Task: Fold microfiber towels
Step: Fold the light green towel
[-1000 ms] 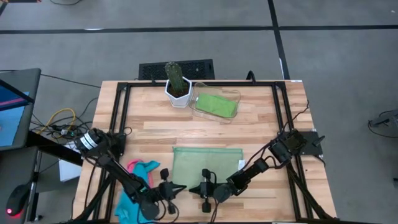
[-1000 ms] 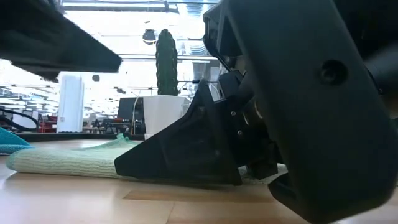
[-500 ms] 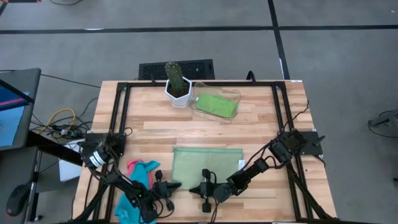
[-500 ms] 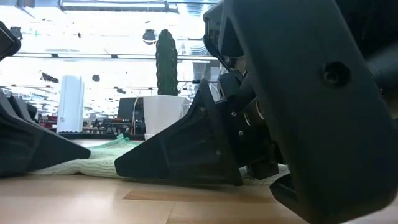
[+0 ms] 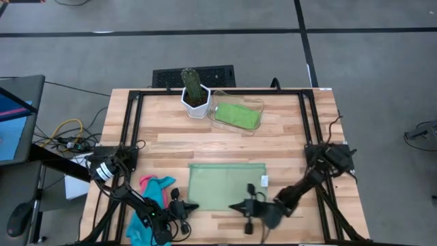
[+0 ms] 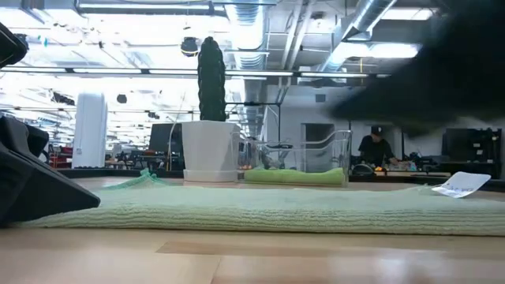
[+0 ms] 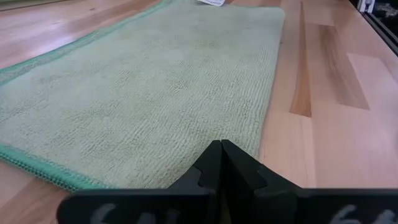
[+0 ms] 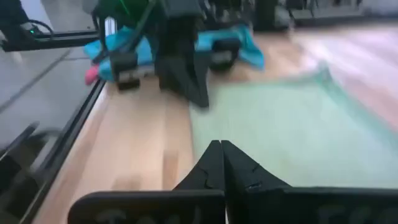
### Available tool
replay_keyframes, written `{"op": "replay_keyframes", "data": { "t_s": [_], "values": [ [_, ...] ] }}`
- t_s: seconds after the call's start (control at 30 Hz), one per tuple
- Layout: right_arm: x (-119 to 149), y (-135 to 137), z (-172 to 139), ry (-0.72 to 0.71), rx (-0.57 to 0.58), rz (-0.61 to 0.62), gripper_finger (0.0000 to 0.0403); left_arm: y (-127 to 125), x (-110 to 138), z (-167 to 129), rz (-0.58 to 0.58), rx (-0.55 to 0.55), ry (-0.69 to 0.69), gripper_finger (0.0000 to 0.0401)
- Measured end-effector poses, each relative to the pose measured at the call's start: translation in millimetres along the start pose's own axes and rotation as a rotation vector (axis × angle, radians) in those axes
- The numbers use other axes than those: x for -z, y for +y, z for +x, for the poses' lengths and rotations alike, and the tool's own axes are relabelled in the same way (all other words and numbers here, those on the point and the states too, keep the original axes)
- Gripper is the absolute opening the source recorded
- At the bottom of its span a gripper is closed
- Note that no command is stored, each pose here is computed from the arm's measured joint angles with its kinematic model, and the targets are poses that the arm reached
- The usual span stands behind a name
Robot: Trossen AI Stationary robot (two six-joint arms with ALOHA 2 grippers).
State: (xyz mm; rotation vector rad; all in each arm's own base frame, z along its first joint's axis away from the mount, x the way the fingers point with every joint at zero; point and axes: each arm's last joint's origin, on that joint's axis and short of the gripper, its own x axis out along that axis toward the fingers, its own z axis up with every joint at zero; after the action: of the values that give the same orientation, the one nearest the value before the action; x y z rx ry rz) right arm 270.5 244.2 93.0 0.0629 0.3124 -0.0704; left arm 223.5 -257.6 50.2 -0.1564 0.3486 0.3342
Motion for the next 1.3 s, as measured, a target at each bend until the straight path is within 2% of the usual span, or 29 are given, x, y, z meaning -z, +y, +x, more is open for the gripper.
{"op": "replay_keyframes", "data": {
  "t_s": [0.17, 0.23, 0.4, 0.57, 0.8, 1.0, 1.17, 1.3],
  "values": [
    [46.4, -0.8, -32.2, 0.037, 0.043, 0.133, 0.0008, 1.3, -1.2, 2.3, 0.005, -0.016, -0.010, 0.0000],
    [61.8, 0.2, -36.9, 0.031, 0.075, 0.131, 0.0008, 2.3, -1.9, 4.0, 0.007, -0.026, -0.015, 0.0000],
    [76.7, 0.4, -38.1, -0.007, 0.132, 0.137, 0.0008, 4.1, -3.5, 7.7, 0.008, -0.041, -0.020, 0.0000],
    [72.2, -1.4, -40.0, 0.005, 0.134, 0.104, 0.0010, 6.0, -5.3, 12.2, 0.032, -0.050, -0.013, 0.0000],
    [63.5, -8.9, -39.6, 0.084, 0.145, 0.104, 0.0010, 4.6, -11.5, 11.6, 0.001, -0.026, 0.006, 0.0000],
    [53.6, -10.0, -41.5, 0.094, 0.139, 0.102, 0.0009, -2.9, -45.4, -2.3, 0.054, 0.025, -0.025, 0.0000],
    [29.2, -9.2, -49.8, 0.052, 0.154, 0.095, 0.0017, -3.1, -71.4, -7.9, 0.100, 0.031, -0.061, 0.0000],
    [20.2, -2.5, -68.3, 0.039, 0.137, 0.047, 0.0012, -0.9, -77.9, -4.8, 0.096, 0.012, -0.074, 0.0000]
  ]
}}
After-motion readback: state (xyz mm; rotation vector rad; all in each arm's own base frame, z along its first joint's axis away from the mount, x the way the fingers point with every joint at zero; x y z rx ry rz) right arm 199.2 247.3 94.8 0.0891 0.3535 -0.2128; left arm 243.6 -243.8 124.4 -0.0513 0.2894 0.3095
